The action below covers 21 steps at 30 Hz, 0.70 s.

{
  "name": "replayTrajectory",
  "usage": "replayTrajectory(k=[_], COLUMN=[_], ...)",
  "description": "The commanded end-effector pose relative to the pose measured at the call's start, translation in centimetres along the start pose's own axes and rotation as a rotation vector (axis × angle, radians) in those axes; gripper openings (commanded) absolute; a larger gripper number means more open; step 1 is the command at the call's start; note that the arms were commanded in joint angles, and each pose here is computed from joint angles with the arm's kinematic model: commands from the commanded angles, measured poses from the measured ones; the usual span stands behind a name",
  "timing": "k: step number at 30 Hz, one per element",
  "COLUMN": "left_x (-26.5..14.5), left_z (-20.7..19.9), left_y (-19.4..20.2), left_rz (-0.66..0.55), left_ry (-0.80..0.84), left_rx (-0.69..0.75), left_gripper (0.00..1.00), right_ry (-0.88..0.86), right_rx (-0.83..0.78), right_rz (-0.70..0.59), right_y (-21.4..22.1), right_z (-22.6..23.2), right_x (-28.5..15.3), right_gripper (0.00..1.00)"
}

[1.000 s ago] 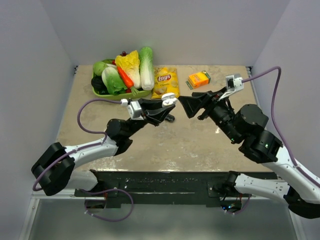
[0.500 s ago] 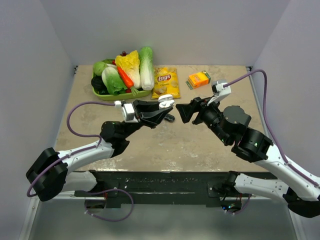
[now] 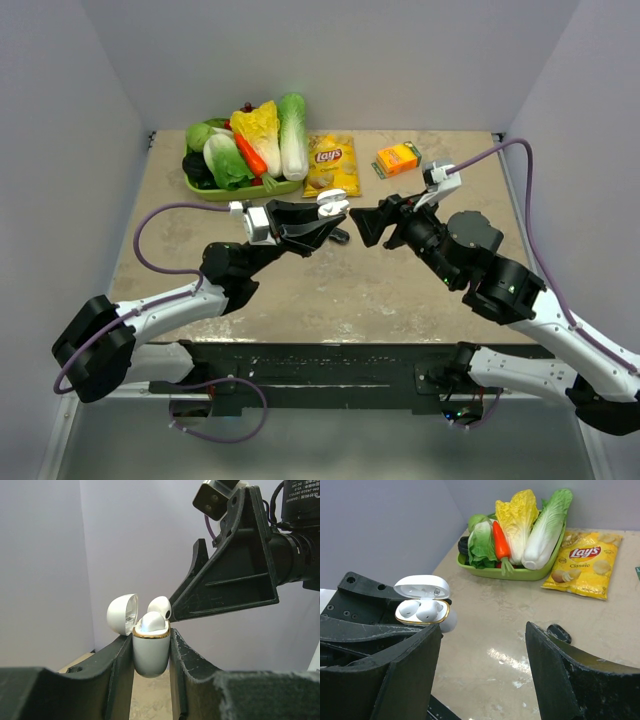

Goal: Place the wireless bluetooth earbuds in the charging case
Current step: Place the earbud in the charging case.

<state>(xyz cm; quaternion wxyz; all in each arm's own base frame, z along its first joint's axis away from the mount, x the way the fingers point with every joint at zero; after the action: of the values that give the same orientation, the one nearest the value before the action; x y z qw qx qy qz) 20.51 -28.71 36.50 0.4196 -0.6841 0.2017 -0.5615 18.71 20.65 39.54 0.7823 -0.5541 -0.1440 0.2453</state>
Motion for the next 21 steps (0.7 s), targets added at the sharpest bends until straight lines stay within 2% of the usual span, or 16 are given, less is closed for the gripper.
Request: replayTrajectory(k=[1, 21], left_x=[-1.25, -1.09], left_z=[-3.63, -3.59], left_y=[-11.43, -11.01], left_rz=[-0.544, -0.533], left_ry=[0.164, 0.17], left_rx=[0.18, 0.169], left_gripper=[0.0, 0.0], right_ry=[-0.045, -0.058], right_rx=[0.015, 0.006], right_rz=[-0.054, -0.06], right_y=[-1.67, -2.06], right_z=[1.01, 1.72], right_x=[-0.02, 0.97], right_gripper=[0.72, 0.72])
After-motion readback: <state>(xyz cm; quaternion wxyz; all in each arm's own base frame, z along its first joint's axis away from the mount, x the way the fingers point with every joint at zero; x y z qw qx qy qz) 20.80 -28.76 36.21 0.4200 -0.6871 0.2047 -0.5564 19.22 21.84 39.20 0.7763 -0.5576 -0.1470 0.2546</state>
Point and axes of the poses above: each gripper's point midway between its finger pads, its own x axis out along the fingers, its own z axis along the line the jaws close on, y = z × x, the point moved 4 cm from there along -x, back along the fingers, and after that the axes turned 2 degrees about -x, right-handed, at the moved point
